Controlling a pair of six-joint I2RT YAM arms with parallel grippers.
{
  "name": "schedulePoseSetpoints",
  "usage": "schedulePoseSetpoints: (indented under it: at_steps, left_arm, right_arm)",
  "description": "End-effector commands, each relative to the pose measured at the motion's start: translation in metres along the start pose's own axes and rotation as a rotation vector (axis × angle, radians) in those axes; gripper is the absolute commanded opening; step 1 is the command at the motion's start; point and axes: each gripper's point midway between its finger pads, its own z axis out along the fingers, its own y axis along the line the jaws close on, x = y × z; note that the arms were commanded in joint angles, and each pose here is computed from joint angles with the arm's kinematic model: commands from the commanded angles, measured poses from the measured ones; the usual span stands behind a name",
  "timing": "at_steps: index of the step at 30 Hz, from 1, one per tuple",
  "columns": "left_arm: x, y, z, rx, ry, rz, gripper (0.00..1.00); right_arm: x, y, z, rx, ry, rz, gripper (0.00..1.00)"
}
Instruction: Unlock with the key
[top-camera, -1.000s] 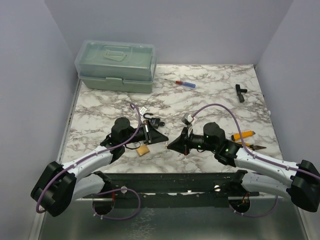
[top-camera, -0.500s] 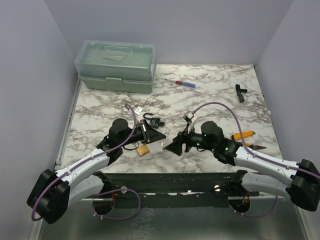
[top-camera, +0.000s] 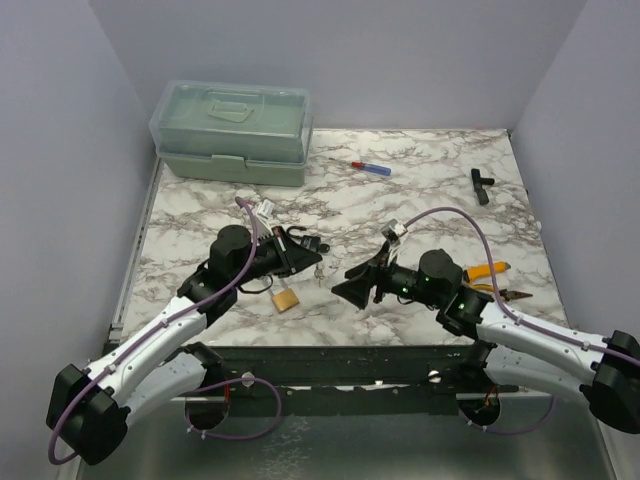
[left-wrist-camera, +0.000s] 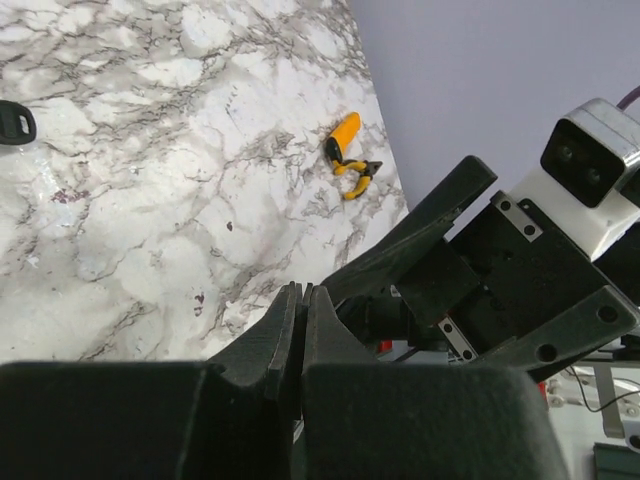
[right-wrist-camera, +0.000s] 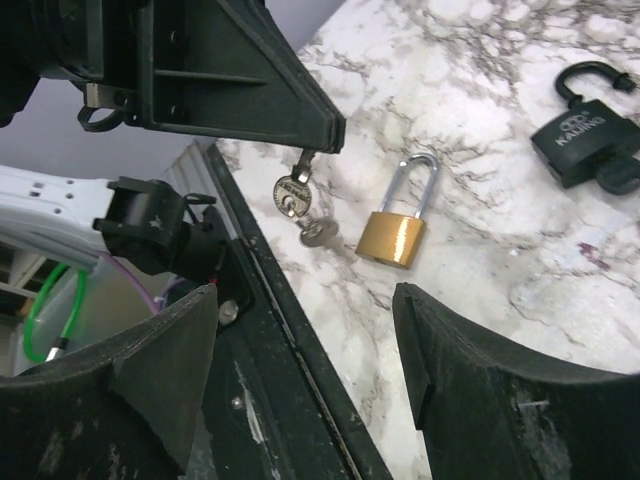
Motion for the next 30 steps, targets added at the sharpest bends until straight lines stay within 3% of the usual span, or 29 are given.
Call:
schedulePoseSetpoints:
  at_steps: [1,11,30]
  left_arm:
    - [-0.015,-0.006,-0.011,-0.052,-0.048,0.06,0.0]
    - [-0.018,-0.034,-0.026,0.039,-0.049,0.105,0.0]
    - [-0.022,-0.064,-0.044,0.206,-0.128,0.105,0.0]
  right_arm:
    - [-0.006,0.029,0.005,-0.173,-0.05,0.004,0.76]
    - [-0.046,0.058,0.015,-0.335,-0.236,0.106,0.69]
    - [-0.055,0.082,0.032,-0.472,-0.202,0.086,0.47]
